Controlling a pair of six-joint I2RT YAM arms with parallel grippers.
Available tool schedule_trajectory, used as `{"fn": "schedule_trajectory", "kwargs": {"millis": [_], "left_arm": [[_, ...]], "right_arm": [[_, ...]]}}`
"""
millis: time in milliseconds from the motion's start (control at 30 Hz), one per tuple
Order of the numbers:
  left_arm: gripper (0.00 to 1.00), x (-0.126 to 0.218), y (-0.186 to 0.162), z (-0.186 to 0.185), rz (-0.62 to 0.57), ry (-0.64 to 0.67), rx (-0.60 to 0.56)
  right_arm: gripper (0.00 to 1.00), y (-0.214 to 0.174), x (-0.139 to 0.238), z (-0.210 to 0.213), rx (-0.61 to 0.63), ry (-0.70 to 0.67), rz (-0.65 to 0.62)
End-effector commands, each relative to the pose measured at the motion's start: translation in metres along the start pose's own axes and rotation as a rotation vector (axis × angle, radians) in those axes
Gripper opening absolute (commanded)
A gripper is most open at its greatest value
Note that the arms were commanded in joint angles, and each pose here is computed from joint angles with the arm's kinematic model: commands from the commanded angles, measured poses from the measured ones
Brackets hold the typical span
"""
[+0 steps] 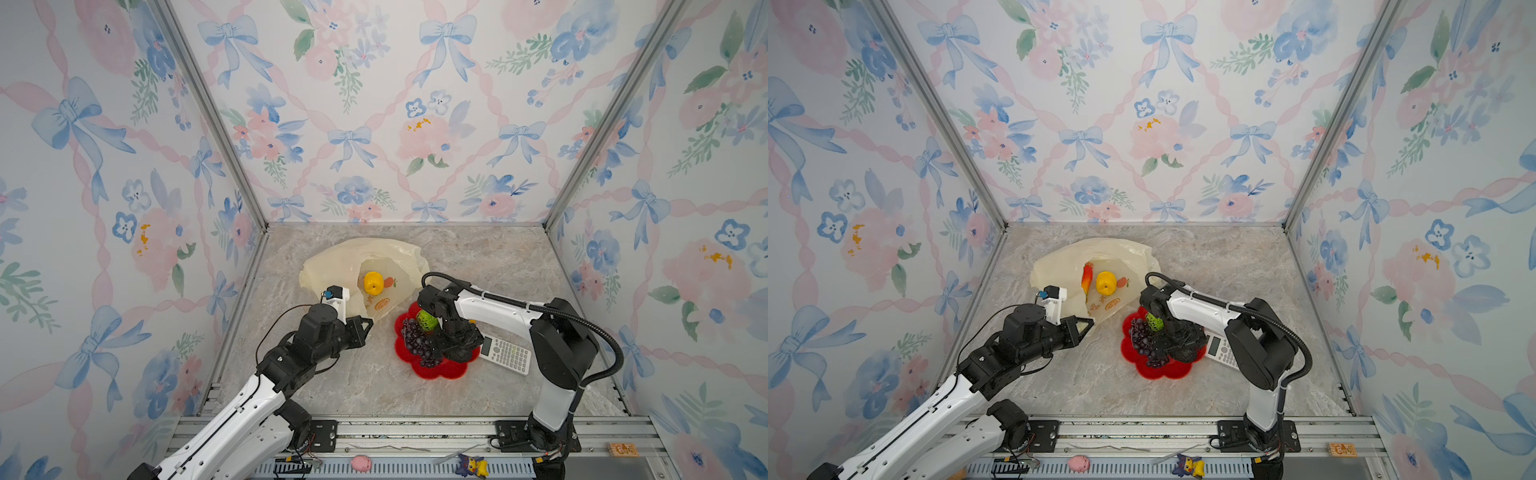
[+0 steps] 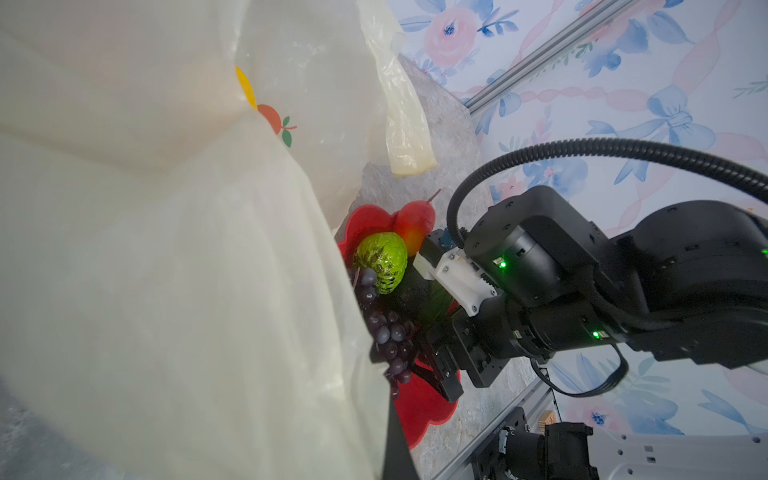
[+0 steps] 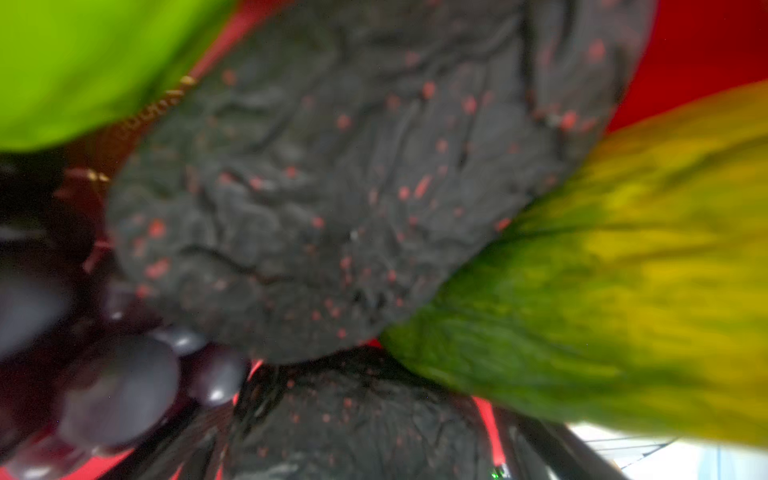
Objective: Place the fruits into the plastic bag
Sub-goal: 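Lower the right gripper onto the dark avocado nearest the robot and grasp it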
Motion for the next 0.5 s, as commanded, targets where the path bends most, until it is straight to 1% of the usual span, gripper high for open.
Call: {"fn": "schedule_trajectory", "kwargs": {"millis": [0, 200, 300, 367, 467], "left_arm": [[0.00, 0.0013, 0.0005, 0.0000, -0.007, -0.016, 0.003], [0.00, 0.0008, -0.0011, 0.0025, -0.005, -0.011, 0.012], [0.00, 0.0016, -0.0015, 0.0031, -0.009, -0.012, 0.019], [0.00, 0.0018, -0.0019, 0.0046, -0.013, -0.008, 0.026], [0.00, 0.0021, -0.0022, 0.0055, -0.019, -0.007, 0.036]], "right_arm": [[0.97, -0.0017, -0.0078, 0.0033, 0.000, -0.024, 0.019], [0.85, -0.0039, -0.0049, 0.0008, 0.002, -0.047, 0.012], [0.77, -0.0056, -0.0041, 0.0000, 0.009, -0.056, 0.012], [0.74, -0.0064, -0.0035, -0.0009, 0.009, -0.058, 0.010], [0.72, -0.0080, -0.0019, -0.0018, 0.008, -0.060, 0.004]]}}
Point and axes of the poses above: each gripper's point midway between its finger pads, its own x axis back along the fingers, its own z axis along the line the jaws close on, y = z × x, the point moved 10 cm from there along x, back along the fingers, and after that the axes turned 9 degrees about x, right-handed, at the moved point
